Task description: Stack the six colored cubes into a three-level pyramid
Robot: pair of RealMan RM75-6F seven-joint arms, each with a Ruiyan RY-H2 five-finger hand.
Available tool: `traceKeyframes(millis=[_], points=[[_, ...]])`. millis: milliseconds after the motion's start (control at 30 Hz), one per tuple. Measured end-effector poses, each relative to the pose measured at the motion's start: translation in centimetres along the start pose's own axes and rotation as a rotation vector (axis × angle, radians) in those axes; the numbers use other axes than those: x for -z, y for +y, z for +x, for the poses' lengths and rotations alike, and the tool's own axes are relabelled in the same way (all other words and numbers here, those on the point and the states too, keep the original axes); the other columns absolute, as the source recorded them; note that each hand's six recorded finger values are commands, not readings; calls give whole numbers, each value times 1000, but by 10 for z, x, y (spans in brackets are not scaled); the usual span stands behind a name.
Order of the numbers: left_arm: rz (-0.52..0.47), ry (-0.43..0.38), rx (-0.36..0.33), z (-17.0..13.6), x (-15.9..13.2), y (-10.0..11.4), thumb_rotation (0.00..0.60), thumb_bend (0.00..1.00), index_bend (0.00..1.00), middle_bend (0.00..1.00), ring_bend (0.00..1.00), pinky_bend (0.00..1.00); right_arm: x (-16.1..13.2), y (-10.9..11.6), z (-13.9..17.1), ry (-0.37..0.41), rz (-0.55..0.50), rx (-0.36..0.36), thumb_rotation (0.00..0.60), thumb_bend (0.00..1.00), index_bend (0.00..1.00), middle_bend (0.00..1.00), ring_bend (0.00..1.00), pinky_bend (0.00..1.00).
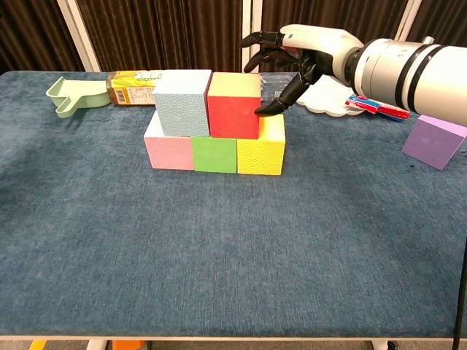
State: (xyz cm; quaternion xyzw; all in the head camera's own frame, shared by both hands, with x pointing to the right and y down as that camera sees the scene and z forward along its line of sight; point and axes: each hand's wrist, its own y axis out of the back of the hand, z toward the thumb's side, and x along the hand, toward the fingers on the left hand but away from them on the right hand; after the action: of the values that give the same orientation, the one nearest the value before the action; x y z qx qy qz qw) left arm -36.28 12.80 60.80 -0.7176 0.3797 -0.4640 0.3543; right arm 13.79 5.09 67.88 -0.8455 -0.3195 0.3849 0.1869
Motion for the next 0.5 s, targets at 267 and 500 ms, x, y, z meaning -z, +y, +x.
traceKeyframes(millis=[267,500], points=[[0,1,2,1,0,0,600,157,98,87,113,81,-1,-4,-3,-1,-2,-8,600,122,0,220,0,0],[-5,7,7,2,2,-1,600,157,98,87,113,81,-3,-6,-5,0,-3,-8,600,123,0,238,0,0]])
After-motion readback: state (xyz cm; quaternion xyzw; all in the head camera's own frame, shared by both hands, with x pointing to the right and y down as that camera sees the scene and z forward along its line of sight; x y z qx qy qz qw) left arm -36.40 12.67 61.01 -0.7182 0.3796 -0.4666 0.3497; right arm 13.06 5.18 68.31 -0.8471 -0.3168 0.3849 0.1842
